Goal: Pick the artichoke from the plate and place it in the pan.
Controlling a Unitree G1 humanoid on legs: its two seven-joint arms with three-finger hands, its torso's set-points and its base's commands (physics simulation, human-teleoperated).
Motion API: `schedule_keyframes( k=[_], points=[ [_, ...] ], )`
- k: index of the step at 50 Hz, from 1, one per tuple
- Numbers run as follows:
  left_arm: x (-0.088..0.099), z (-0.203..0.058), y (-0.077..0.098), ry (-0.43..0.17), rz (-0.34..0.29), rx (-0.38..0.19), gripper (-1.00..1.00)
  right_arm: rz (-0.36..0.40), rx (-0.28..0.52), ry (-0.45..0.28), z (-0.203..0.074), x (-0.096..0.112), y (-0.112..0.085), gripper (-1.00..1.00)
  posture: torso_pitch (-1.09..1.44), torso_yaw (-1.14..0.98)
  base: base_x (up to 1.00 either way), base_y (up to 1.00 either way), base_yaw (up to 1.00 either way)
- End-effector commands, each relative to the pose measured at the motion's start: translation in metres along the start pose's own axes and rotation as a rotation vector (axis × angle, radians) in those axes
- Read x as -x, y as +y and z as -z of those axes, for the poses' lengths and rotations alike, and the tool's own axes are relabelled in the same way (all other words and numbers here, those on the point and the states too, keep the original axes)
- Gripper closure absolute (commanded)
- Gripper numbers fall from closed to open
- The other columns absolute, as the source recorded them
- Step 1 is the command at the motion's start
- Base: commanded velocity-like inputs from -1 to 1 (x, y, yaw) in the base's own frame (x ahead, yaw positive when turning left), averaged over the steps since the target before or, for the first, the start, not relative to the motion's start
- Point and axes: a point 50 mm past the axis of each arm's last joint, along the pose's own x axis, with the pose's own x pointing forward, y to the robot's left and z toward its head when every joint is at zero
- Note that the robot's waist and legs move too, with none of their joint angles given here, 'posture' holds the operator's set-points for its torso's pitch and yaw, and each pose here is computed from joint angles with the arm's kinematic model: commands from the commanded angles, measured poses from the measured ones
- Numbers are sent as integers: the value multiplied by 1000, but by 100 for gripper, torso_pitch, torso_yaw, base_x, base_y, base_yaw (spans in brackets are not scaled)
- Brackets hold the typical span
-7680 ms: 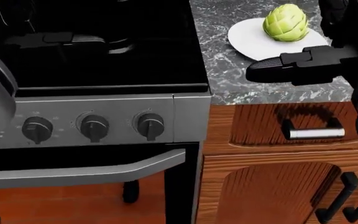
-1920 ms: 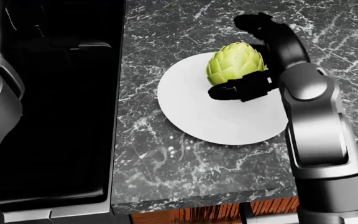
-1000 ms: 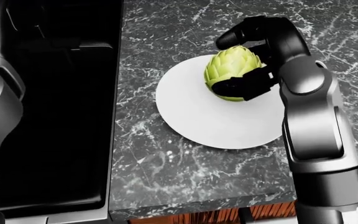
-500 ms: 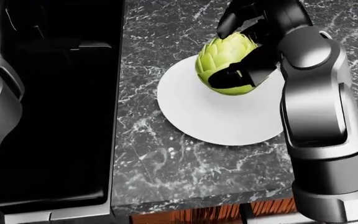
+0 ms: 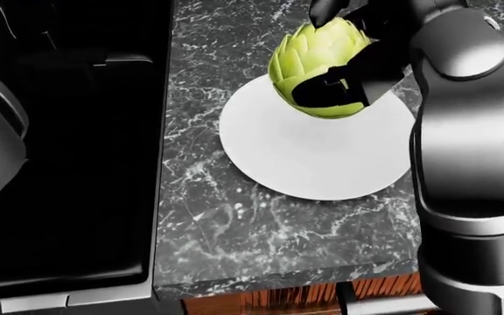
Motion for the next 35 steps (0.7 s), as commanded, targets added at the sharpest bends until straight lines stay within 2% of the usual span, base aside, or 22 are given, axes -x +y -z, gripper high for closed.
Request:
schedule_keyframes(
  k=[1,13,35],
  points=[
    [3,-21,0,-96,-1,3,-100,57,19,-93,-23,9,-11,100,0,0,0,0,0],
    [2,-20,0,-94,-3,2,-100,76,-9,-107,-25,14,-16,100,0,0,-1,0,0],
    [2,-19,0,-94,-1,2,-100,77,-24,-109,-20,13,-14,100,0,0,-3,0,0]
  ],
)
